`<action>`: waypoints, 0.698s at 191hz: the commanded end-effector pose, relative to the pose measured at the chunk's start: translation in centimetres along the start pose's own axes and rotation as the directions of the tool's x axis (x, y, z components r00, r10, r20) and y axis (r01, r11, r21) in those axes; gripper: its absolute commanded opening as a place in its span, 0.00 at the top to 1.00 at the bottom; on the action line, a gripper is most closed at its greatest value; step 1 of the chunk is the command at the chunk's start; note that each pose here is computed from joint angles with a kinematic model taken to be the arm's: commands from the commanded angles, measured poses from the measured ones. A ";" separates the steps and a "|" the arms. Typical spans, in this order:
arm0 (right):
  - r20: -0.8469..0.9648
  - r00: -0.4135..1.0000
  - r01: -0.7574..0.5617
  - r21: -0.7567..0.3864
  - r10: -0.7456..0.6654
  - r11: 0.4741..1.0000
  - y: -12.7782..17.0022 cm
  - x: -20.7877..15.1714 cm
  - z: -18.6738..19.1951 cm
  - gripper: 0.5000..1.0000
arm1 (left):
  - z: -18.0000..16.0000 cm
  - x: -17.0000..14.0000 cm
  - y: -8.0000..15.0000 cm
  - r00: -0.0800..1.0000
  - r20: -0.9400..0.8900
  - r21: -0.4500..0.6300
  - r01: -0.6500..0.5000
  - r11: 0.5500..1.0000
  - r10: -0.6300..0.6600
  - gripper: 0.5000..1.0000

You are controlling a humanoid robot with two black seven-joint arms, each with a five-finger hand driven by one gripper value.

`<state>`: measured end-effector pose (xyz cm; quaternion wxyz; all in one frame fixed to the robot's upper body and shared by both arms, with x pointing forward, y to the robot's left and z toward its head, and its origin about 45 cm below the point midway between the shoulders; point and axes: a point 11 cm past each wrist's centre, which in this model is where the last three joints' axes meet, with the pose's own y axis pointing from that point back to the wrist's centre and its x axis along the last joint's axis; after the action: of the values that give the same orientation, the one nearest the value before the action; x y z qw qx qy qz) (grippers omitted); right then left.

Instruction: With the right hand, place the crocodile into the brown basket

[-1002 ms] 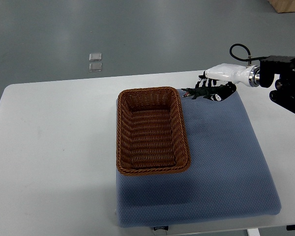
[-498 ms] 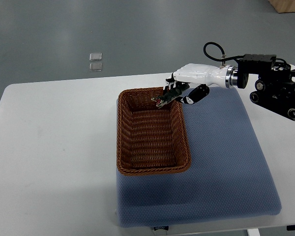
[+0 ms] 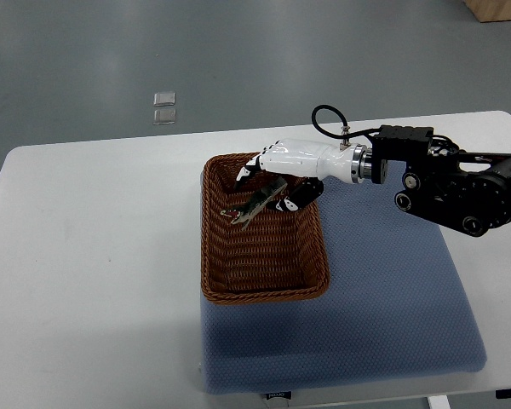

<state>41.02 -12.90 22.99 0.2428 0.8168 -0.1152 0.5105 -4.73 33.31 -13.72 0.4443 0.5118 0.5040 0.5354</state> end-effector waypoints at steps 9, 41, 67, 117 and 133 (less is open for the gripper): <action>-0.001 1.000 -0.013 0.003 0.013 1.000 0.1 0.3 0.0 0.14 | 0.0 0.0 0.0 1.000 0.000 0.001 0.001 1.000 -0.001 0.00; 0.049 0.997 -0.052 -0.035 0.053 0.998 1.6 1.6 1.3 0.14 | 0.0 0.0 0.0 1.000 0.000 0.001 0.001 1.000 -0.001 0.00; 0.291 0.947 -0.101 -0.127 0.134 0.987 4.4 2.5 3.7 0.14 | 0.0 0.0 0.0 1.000 0.000 0.001 -0.001 1.000 0.001 0.00; 0.751 0.611 -0.135 -0.211 0.249 0.968 9.4 2.5 7.9 0.14 | 0.0 0.0 0.0 1.000 0.000 0.001 -0.001 1.000 0.001 0.00; 0.838 0.460 -0.173 -0.239 0.293 0.955 10.8 2.1 9.3 0.14 | 0.0 0.0 0.0 1.000 0.000 0.001 0.001 1.000 -0.001 0.00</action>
<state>44.14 -24.48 24.86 0.1730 0.9201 -0.3240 0.1359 -4.74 33.31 -13.72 0.4442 0.5119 0.5041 0.5354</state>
